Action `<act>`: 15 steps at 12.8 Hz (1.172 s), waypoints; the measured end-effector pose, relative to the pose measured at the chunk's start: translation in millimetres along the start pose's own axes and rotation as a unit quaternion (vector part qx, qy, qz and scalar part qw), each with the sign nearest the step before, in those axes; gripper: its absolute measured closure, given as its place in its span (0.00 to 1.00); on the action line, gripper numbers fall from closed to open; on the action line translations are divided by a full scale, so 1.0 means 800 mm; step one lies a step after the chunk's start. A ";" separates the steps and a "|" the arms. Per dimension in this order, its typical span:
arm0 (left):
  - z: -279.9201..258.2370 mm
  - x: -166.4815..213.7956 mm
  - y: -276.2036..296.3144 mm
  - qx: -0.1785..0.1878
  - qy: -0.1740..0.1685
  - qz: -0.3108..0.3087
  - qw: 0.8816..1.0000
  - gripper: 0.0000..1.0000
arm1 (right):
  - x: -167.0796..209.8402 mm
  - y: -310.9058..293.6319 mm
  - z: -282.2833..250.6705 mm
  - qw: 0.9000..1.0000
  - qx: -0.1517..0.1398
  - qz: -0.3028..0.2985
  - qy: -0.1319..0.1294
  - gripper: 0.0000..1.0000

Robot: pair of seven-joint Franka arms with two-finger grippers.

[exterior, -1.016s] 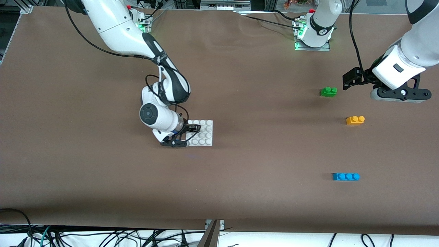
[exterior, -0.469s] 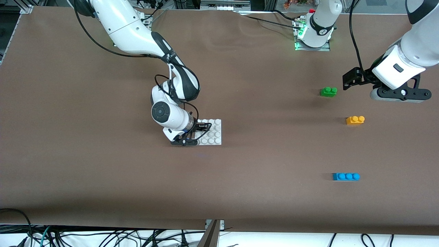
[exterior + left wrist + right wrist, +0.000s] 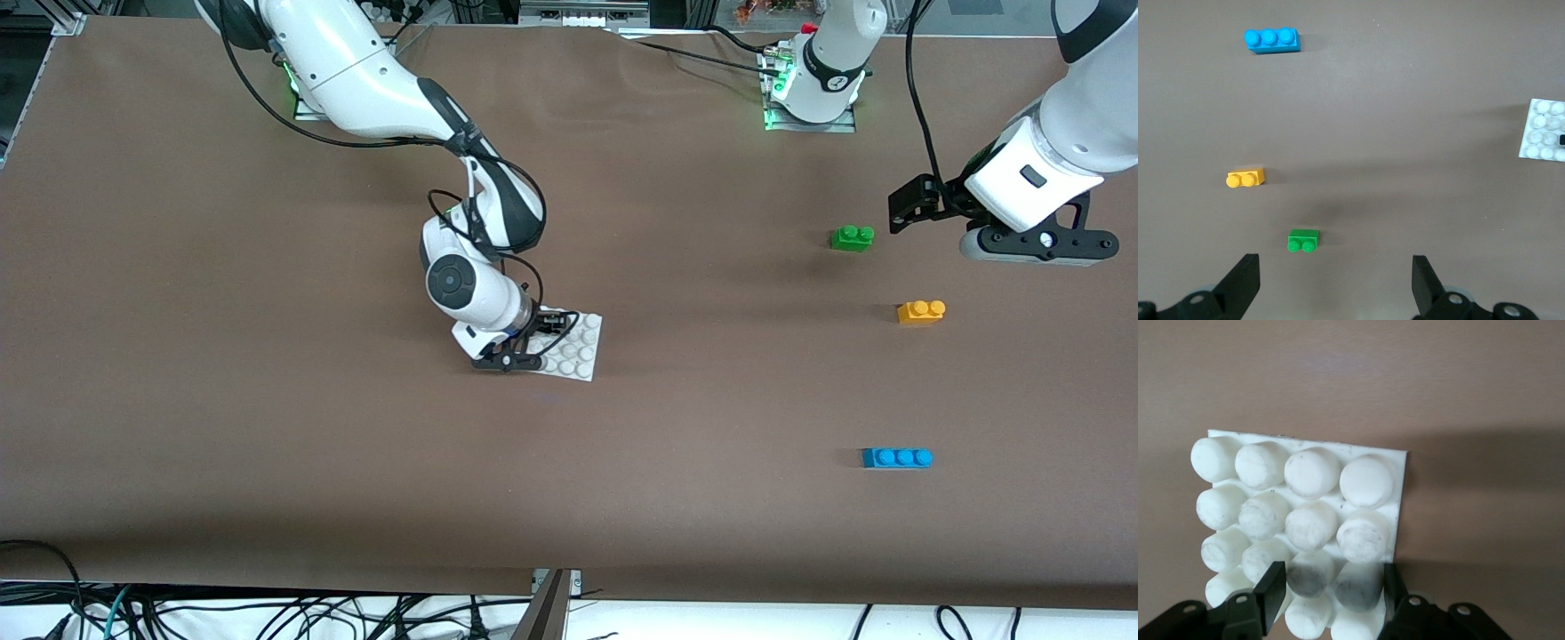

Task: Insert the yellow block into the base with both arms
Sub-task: 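Slide the white base plate with the right gripper toward the table middle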

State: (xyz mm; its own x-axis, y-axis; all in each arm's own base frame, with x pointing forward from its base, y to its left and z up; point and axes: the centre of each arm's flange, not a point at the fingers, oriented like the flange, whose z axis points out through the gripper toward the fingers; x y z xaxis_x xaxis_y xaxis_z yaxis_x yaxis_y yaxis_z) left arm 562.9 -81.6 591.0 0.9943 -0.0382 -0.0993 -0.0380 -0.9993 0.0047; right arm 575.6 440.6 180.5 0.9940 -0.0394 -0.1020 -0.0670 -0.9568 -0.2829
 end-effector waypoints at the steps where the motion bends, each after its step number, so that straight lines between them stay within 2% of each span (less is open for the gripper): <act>1: 0.000 0.000 0.000 0.000 0.000 0.000 1.000 0.00 | -0.003 -0.006 0.002 1.000 0.001 -0.003 0.000 0.34; 15: -0.001 0.000 0.002 0.000 0.002 0.001 1.000 0.00 | -0.039 -0.060 0.020 0.998 -0.010 -0.065 0.020 0.35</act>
State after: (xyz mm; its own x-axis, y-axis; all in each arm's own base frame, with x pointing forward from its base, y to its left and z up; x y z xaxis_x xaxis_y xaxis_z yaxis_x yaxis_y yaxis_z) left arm 563.2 -82.8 591.4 0.9947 -0.0403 -0.0950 -0.0400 -0.9992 0.0052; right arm 546.3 492.1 181.6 0.9969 0.0739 -0.0270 0.0637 -0.9599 -0.2729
